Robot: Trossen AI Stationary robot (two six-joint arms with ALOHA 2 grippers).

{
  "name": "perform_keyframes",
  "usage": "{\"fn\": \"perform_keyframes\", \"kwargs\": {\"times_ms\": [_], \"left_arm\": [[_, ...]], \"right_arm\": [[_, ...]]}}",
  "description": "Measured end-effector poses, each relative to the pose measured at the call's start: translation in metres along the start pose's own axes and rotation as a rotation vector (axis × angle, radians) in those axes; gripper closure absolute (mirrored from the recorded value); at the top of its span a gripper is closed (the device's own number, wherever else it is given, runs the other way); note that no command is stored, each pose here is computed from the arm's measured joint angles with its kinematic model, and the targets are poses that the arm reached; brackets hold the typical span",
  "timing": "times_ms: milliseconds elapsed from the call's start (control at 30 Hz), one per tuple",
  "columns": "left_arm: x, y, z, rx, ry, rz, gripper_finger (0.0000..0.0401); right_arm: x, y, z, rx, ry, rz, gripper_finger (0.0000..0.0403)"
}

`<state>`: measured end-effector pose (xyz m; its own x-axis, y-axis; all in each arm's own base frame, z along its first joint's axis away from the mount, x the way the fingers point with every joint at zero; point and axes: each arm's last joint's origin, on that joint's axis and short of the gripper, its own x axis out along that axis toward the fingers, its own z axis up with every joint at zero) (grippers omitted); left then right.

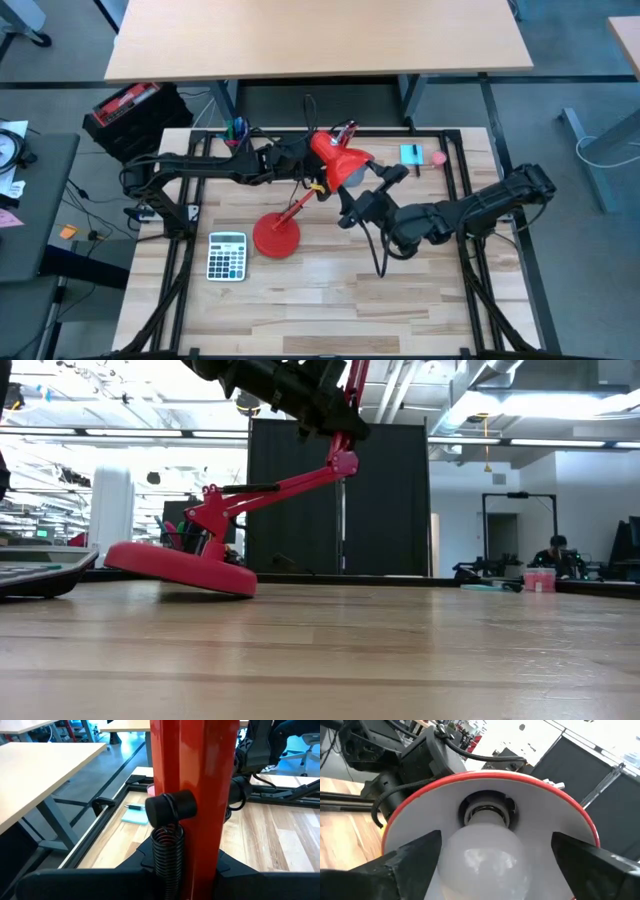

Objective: Screw lightbulb
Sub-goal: Insert the white lightbulb into the red desk lamp

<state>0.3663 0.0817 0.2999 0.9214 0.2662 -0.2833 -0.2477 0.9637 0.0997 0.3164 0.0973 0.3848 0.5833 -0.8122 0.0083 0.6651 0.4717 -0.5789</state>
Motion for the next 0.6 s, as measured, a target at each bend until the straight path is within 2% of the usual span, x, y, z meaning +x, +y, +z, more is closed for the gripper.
{"fn": "perform_keyframes", "kwargs": {"times_ms": [133, 267, 400, 467, 600], "left_arm": [[0.0, 0.0, 0.0, 0.0, 0.001, 0.0, 0.0342], [0.0, 0.0, 0.0, -0.001, 0.001, 0.001, 0.0342], [0.0, 0.0, 0.0, -0.001, 0.0, 0.001, 0.0342], [0.0, 0.0, 0.0, -0.004, 0.0, 0.001, 0.0342], [0.0, 0.0, 0.0, -0.007, 0.001, 0.0, 0.0342]], "right_arm": [[-0.018, 0.003, 0.002, -0.067, 0.013, -0.01, 0.0007], [-0.045, 0.003, 0.005, -0.081, 0.011, -0.005, 0.001], [-0.077, -0.01, 0.009, 0.018, 0.003, 0.01, 0.0011], [-0.094, -0.016, 0.007, 0.085, -0.024, 0.053, 0.0011], [-0.122, -0.029, -0.015, 0.22, -0.072, 0.146, 0.0011]]}}
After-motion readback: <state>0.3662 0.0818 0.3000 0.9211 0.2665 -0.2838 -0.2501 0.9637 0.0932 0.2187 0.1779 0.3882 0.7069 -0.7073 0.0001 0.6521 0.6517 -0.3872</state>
